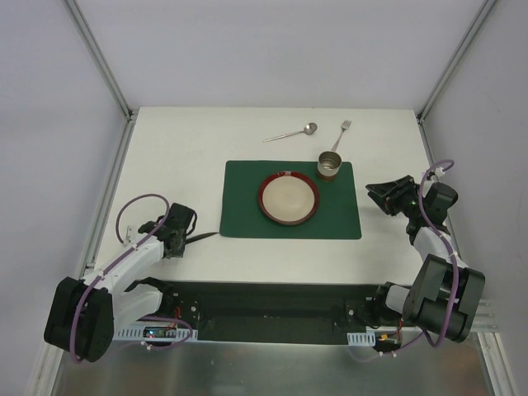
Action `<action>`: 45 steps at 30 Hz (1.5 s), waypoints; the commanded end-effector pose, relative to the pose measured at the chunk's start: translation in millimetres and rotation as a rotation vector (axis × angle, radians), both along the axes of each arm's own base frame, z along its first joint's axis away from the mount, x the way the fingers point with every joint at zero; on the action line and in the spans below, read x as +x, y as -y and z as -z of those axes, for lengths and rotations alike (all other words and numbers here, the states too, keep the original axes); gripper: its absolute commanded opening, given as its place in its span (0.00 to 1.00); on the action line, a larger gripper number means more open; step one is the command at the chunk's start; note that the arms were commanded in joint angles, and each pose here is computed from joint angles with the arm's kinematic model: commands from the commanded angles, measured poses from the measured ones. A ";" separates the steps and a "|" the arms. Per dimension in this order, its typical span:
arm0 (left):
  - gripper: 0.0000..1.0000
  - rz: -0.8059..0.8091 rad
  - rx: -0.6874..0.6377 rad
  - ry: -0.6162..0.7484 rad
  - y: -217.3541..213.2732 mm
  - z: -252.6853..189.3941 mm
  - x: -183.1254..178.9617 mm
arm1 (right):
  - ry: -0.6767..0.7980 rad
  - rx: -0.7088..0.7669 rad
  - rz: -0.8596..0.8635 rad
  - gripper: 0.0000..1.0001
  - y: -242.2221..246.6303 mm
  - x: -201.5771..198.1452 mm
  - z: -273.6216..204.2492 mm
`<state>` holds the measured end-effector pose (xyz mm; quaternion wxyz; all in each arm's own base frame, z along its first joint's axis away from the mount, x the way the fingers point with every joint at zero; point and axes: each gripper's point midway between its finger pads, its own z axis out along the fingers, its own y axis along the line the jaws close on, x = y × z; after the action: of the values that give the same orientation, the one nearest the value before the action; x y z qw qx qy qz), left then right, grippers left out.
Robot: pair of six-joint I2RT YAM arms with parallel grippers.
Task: Set the dinner table for one person
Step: Pick up the knife at the center of the board.
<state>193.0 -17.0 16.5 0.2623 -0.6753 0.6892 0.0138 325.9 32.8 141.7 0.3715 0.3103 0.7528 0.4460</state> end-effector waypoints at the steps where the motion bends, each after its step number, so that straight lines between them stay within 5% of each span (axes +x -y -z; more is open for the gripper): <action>1: 0.36 -0.063 -0.009 -0.128 -5.7 25.4 -29.9 | 0.041 0.001 -0.001 0.40 2.5 0.2 -6.5; 10: 0.18 -0.089 -0.023 -0.167 -3.4 31.4 -33.3 | 0.040 0.006 0.008 0.40 4.9 -0.3 -6.5; 30: 0.32 -0.046 -0.016 -0.175 -2.6 27.6 0.1 | 0.052 0.022 0.020 0.40 8.8 -5.3 -11.7; 45: 0.15 -0.053 -0.046 -0.180 -4.2 32.2 17.3 | 0.052 0.036 0.025 0.40 9.5 -11.5 -11.1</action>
<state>247.9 -14.4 11.5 0.2461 -0.7074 0.6625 0.0129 314.6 23.7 138.3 0.3676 0.3366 0.7386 0.4540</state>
